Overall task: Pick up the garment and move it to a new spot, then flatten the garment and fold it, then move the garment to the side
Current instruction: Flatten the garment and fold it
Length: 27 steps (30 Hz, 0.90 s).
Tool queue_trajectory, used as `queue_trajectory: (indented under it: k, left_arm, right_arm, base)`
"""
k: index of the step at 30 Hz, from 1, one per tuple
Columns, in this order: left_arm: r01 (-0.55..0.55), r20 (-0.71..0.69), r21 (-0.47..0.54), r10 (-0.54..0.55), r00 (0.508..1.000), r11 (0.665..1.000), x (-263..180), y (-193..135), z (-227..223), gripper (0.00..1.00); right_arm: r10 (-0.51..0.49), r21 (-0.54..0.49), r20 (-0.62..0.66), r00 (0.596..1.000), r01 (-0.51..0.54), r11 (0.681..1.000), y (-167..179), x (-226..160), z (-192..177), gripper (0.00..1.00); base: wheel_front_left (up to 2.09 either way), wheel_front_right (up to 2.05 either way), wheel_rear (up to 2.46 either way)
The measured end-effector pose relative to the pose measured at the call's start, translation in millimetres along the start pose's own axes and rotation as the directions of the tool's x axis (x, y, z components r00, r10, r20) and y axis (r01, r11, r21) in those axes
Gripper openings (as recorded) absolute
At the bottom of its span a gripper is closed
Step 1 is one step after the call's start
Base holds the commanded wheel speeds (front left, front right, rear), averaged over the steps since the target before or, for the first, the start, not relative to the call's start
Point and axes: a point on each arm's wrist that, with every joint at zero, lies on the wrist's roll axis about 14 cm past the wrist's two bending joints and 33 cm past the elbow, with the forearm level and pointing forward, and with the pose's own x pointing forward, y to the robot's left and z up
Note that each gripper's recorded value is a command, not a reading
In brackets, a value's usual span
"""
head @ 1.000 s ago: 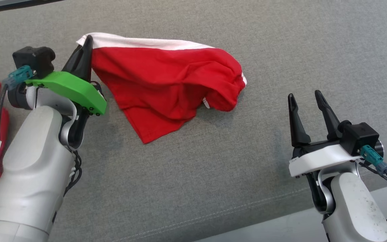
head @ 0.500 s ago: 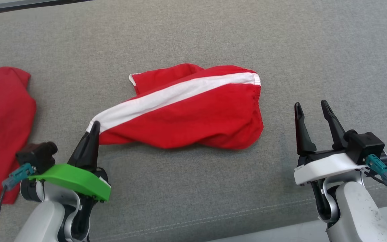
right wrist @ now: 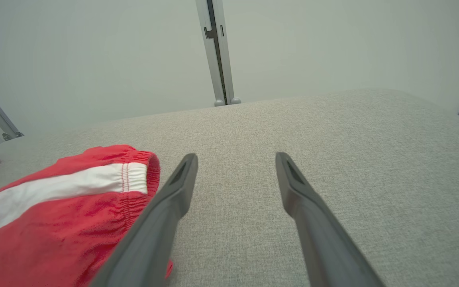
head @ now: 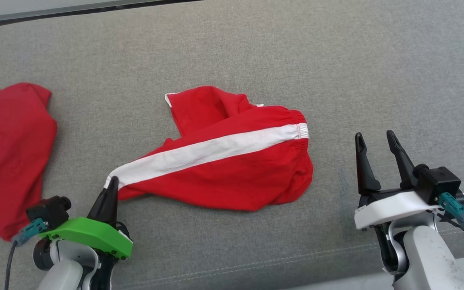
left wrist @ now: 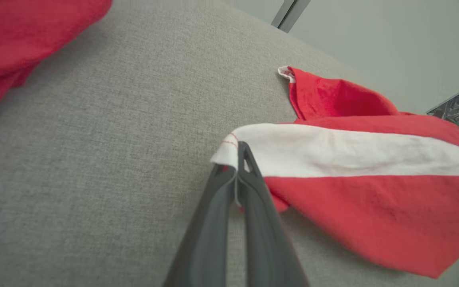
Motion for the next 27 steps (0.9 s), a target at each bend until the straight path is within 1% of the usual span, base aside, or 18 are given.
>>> queue_trajectory:
  k: [1,2,5,10,14,17,21,27]
  left_arm:
    - [-0.010,0.017,0.008,0.010,1.000,1.000,1,2,3,0.92]
    - [-0.016,0.027,0.027,0.015,1.000,1.000,2,4,5,1.00]
    - [-0.048,0.087,0.068,0.042,0.995,0.997,3,8,18,1.00]
    - [-0.099,0.167,0.178,0.069,0.984,0.979,-2,11,39,1.00]
    - [-0.121,0.265,0.278,0.044,0.963,0.953,-8,0,69,1.00]
    - [-0.136,0.333,0.332,0.019,0.943,0.934,-16,-11,89,1.00]
    - [-0.141,0.404,0.375,-0.024,0.915,0.916,-33,-25,109,1.00]
    - [-0.123,0.440,0.383,-0.063,0.896,0.916,-59,-39,112,1.00]
  right_arm:
    - [-0.001,0.000,0.003,1.000,0.001,1.000,0,-1,2,1.00]
    - [-0.002,0.000,0.007,1.000,0.002,1.000,0,-2,3,1.00]
    - [-0.007,-0.002,0.015,1.000,0.007,1.000,-2,-7,7,1.00]
    - [-0.013,-0.008,0.045,0.999,0.013,1.000,-3,-14,19,1.00]
    - [-0.004,-0.021,0.065,0.998,0.005,1.000,0,-18,28,1.00]
    - [0.008,-0.030,0.082,0.997,-0.006,1.000,4,-21,34,1.00]
    - [0.027,-0.043,0.110,0.994,-0.022,0.999,9,-24,46,1.00]
    - [0.058,-0.059,0.111,0.992,-0.051,0.997,19,-31,52,1.00]
  base:
    - [0.00,0.00,0.00]
    - [0.00,0.00,0.00]
    - [0.00,0.00,0.00]
    - [0.00,0.00,0.00]
    - [0.00,0.00,0.00]
    - [0.00,0.00,0.00]
    - [0.00,0.00,0.00]
    - [0.00,0.00,0.00]
